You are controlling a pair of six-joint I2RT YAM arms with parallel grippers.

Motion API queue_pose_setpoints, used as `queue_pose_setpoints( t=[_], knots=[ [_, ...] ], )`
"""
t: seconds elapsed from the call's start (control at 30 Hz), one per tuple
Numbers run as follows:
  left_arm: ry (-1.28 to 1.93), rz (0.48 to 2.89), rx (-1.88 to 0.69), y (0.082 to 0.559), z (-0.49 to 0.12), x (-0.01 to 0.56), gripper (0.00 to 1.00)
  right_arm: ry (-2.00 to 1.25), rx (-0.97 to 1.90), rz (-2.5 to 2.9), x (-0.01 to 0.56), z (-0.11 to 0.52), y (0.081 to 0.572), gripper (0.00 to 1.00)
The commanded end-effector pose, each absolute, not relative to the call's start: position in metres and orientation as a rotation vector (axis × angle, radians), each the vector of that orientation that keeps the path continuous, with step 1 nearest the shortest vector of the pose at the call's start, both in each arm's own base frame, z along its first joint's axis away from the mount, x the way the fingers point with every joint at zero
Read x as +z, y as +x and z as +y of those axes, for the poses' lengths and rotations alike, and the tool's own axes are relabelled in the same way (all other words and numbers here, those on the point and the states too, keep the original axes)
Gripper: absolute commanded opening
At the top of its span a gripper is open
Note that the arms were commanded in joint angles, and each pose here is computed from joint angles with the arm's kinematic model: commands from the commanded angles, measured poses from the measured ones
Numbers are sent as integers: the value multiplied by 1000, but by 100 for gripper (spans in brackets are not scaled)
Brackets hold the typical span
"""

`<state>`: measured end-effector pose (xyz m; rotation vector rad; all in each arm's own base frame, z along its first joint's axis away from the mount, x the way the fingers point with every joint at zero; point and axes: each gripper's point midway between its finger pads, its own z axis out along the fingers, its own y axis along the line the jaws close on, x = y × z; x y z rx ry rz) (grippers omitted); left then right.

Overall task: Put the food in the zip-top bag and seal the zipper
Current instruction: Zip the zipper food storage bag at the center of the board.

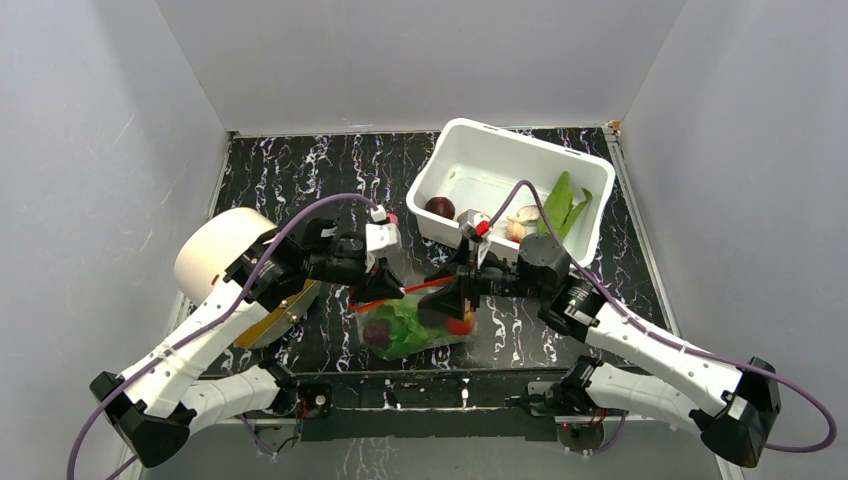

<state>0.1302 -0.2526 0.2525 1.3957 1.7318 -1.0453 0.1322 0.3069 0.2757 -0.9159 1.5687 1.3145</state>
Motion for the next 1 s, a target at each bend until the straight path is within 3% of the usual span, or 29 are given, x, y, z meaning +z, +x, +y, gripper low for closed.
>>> queue_pose_setpoints(
  t=[0.0, 0.07, 0.13, 0.23, 0.27, 0.97],
  knots=[
    [1391, 1621, -1083, 131, -260, 279, 0, -948, 1321, 1416, 317, 315, 135, 53],
    [1390, 1611, -1088, 130, -261, 282, 0, -967, 1286, 1417, 315, 316, 140, 50],
    [1388, 1608, -1088, 130, -261, 284, 0, -1010, 1218, 1415, 312, 314, 144, 41],
    [1396, 1602, -1102, 127, -261, 288, 0, -1045, 1157, 1375, 321, 311, 147, 4],
    [1400, 1597, -1106, 126, -261, 288, 0, -1052, 1143, 1367, 324, 311, 148, 0],
    [1414, 1686, -928, 122, -229, 279, 0, -1034, 774, 1437, 334, 258, 168, 0]
  ],
)
